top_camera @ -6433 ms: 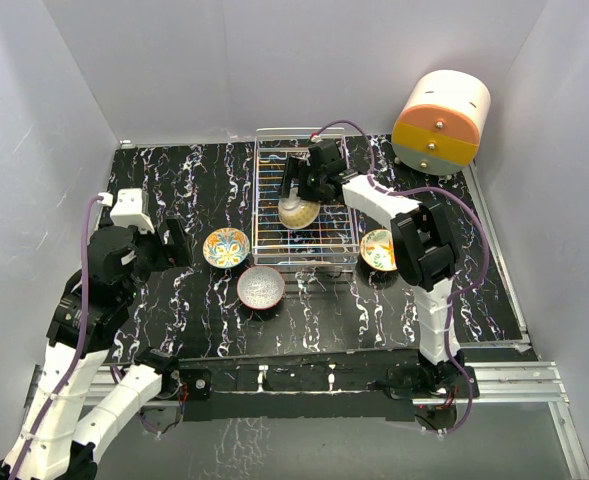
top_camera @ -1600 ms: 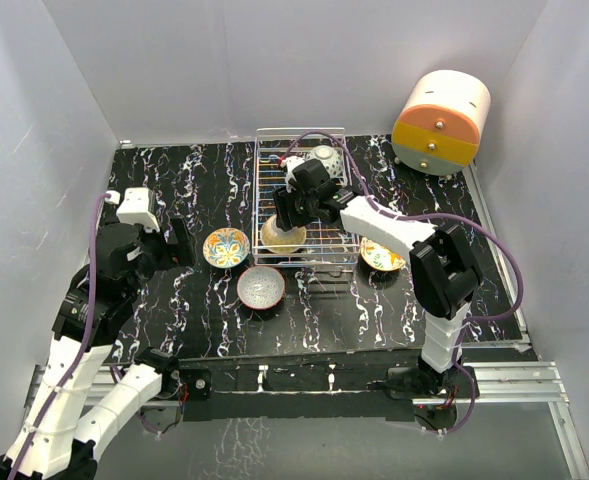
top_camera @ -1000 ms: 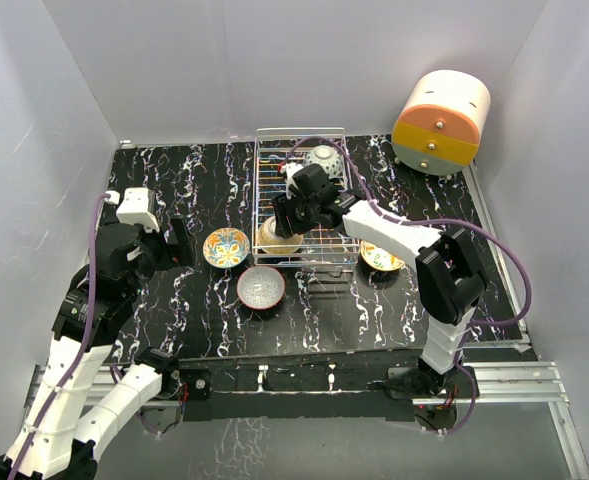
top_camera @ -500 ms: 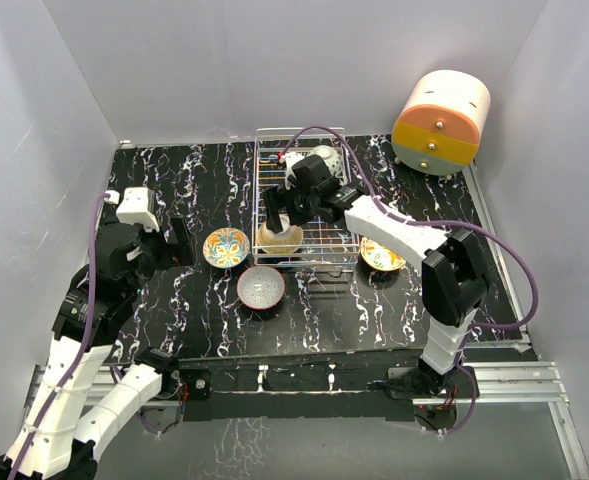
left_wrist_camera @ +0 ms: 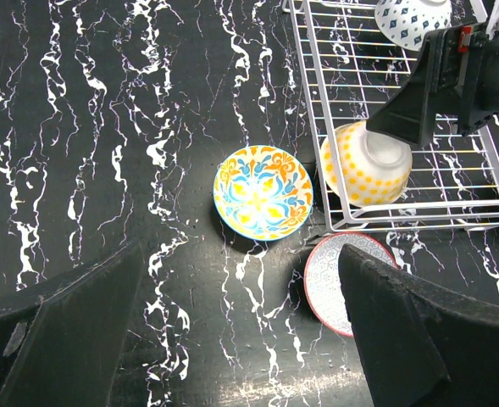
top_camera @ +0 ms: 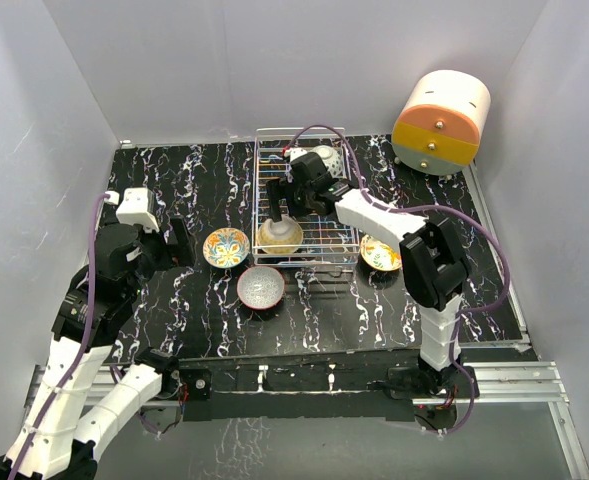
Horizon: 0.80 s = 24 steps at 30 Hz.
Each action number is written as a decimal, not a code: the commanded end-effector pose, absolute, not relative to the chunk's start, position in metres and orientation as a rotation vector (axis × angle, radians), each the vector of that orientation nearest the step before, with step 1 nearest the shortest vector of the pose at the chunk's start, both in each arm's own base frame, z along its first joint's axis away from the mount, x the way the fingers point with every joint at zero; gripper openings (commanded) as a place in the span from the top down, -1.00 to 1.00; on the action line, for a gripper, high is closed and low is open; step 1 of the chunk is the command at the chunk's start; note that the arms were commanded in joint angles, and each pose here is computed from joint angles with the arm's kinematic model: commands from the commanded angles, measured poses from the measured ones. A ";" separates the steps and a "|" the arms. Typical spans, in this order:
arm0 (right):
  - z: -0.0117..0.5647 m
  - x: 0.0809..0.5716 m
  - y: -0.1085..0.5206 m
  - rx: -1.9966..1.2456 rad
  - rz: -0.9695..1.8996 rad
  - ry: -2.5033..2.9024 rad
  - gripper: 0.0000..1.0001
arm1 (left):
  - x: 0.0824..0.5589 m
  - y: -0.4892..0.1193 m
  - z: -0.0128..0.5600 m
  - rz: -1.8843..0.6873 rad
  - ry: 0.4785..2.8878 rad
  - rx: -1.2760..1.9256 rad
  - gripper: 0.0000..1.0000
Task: Load the bowls into the dish rack
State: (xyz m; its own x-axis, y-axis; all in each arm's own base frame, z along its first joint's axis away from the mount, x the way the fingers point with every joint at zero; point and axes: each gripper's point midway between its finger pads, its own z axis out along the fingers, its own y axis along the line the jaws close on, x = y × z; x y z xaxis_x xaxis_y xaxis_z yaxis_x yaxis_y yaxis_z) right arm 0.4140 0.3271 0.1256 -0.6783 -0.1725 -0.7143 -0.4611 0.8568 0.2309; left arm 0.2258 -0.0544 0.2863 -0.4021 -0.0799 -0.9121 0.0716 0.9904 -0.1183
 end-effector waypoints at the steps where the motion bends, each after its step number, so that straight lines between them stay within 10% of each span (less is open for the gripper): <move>1: 0.156 0.446 0.340 -0.356 0.540 2.176 -0.98 | 0.225 -0.054 0.284 -0.164 1.981 -0.008 -0.94; 24: 0.119 0.420 0.322 -0.369 0.529 2.294 -0.98 | 0.222 -0.052 0.285 -0.160 1.977 -0.014 -0.94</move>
